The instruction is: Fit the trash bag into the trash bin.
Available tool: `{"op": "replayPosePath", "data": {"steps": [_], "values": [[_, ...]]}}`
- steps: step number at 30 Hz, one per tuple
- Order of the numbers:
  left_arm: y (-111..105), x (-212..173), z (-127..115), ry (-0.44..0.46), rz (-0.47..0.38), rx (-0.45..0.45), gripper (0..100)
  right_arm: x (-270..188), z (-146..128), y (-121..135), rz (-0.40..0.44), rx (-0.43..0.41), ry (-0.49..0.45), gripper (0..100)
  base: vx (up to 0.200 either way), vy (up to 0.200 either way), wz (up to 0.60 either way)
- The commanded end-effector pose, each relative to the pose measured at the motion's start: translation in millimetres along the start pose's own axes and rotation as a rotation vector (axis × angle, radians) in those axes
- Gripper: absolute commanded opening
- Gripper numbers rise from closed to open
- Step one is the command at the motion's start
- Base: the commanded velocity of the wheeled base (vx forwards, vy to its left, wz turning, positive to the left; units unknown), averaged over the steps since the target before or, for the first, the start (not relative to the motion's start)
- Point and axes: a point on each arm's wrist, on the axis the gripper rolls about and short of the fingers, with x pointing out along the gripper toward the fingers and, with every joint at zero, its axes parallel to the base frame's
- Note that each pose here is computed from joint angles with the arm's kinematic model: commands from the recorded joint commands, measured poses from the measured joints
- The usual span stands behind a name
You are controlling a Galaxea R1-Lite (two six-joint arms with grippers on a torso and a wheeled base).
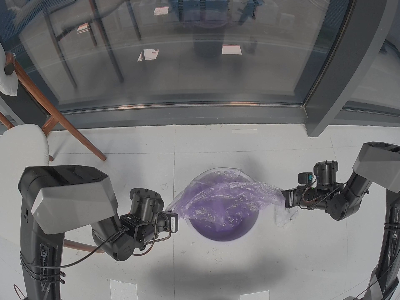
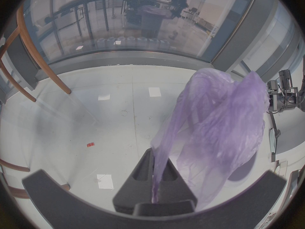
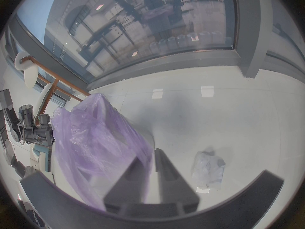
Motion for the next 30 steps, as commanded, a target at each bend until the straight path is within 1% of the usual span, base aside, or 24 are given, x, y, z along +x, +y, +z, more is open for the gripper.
{"op": "replayPosePath", "data": {"steps": [1, 2, 3, 4, 7, 8, 9, 11, 13, 15, 16, 18, 19, 21, 22, 23, 24, 25, 26, 27, 28, 29, 30], "values": [[-1.9, -5.5, -7.7, -0.005, -0.008, 0.004, 0, -8.9, 4.0, -3.9, -0.009, 0.036, -0.048, 100, 0.0, 0.0, 0.0], [-2.1, -6.5, -8.1, -0.013, -0.009, 0.004, 0, -16.4, 11.0, -4.8, -0.013, 0.067, -0.077, 100, 0.0, 0.0, 0.0], [-1.9, -7.1, -8.4, -0.016, -0.01, 0.003, 0, -20.3, 14.1, -4.9, -0.015, 0.086, -0.086, 100, 0.0, 0.0, 0.0], [-0.9, -9.6, -10.8, -0.019, -0.01, 0.001, 0, -34.6, 26.2, -2.4, -0.005, 0.171, -0.122, 100, 0.0, 0.0, 0.0], [1.3, -14.3, -16.4, -0.01, -0.008, 0.003, 0, -48.5, 38.0, 1.7, 0.039, 0.331, -0.147, 100, 0.0, 0.0, 0.0], [2.2, -15.9, -16.8, -0.02, -0.011, -0.001, 0, -58.1, 45.5, 0.8, 0.042, 0.401, -0.17, 100, 0.0, 0.0, 0.0], [1.8, -16.3, -17.2, -0.03, -0.015, -0.004, 100, -65.2, 51.0, 2.3, 0.046, 0.433, -0.181, 100, 0.0, 0.0, 0.0], [1.2, -17.4, -16.2, -0.072, -0.027, -0.032, 100, -80.4, 61.4, 10.5, 0.061, 0.487, -0.184, 100, 0.0, 0.0, 0.0], [0.7, -20.3, -11.8, -0.118, -0.041, -0.105, 100, -94.7, 67.5, 22.0, 0.068, 0.528, -0.149, 100, 0.0, 0.0, 0.0], [0.4, -26.6, -13.2, -0.106, -0.055, -0.173, 100, -108.7, 73.5, 37.3, 0.085, 0.557, -0.1, 100, 0.0, 0.0, 0.0], [-0.3, -29.8, -12.7, -0.104, -0.062, -0.19, 100, -111.7, 74.4, 41.2, 0.09, 0.565, -0.083, 100, 0.0, 0.0, 0.0], [-0.9, -43.9, -6.5, -0.11, -0.084, -0.255, 100, -120.3, 80.7, 53.2, 0.098, 0.592, -0.031, 100, 0.0, 0.0, 0.0], [0.5, -51.9, -6.6, -0.099, -0.094, -0.295, 100, -121.3, 83.3, 60.3, 0.101, 0.616, 0.005, 100, 0.0, 0.0, 0.0], [3.1, -58.6, -10.4, -0.076, -0.093, -0.333, 100, -119.8, 85.0, 68.4, 0.104, 0.647, 0.047, 100, 0.0, 0.0, 0.0], [6.0, -64.7, -15.9, -0.05, -0.084, -0.367, 100, -117.3, 87.2, 78.3, 0.112, 0.675, 0.084, 100, 0.0, 0.0, 0.0], [6.0, -64.7, -15.9, -0.05, -0.084, -0.367, 100, -117.3, 87.2, 78.3, 0.112, 0.675, 0.084, 100, 0.0, 0.0, 0.0], [9.9, -70.4, -23.6, -0.017, -0.068, -0.414, 100, -113.1, 88.8, 92.4, 0.126, 0.714, 0.134, 100, 0.0, 0.0, 0.0], [12.5, -73.6, -27.8, 0.001, -0.057, -0.455, 100, -110.1, 90.7, 102.5, 0.139, 0.735, 0.159, 100, 0.0, 0.0, 0.0], [13.0, -74.8, -28.9, 0.004, -0.056, -0.471, 100, -108.8, 91.4, 105.3, 0.143, 0.741, 0.164, 100, 0.0, 0.0, 0.0], [14.1, -78.3, -30.9, 0.007, -0.055, -0.519, 100, -104.2, 92.3, 112.0, 0.149, 0.755, 0.178, 100, 0.0, 0.0, 0.0], [14.1, -80.3, -31.2, 0.003, -0.059, -0.548, 100, -98.6, 91.5, 115.9, 0.15, 0.763, 0.191, 100, 0.0, 0.0, 0.0], [14.3, -80.8, -31.5, 0.002, -0.058, -0.553, 100, -97.6, 91.2, 116.7, 0.15, 0.765, 0.194, 100, 0.0, 0.0, 0.0], [15.9, -87.7, -32.5, -0.022, -0.07, -0.637, 100, -75.8, 84.9, 125.7, 0.133, 0.772, 0.232, 100, 0.0, 0.0, 0.0]]}}
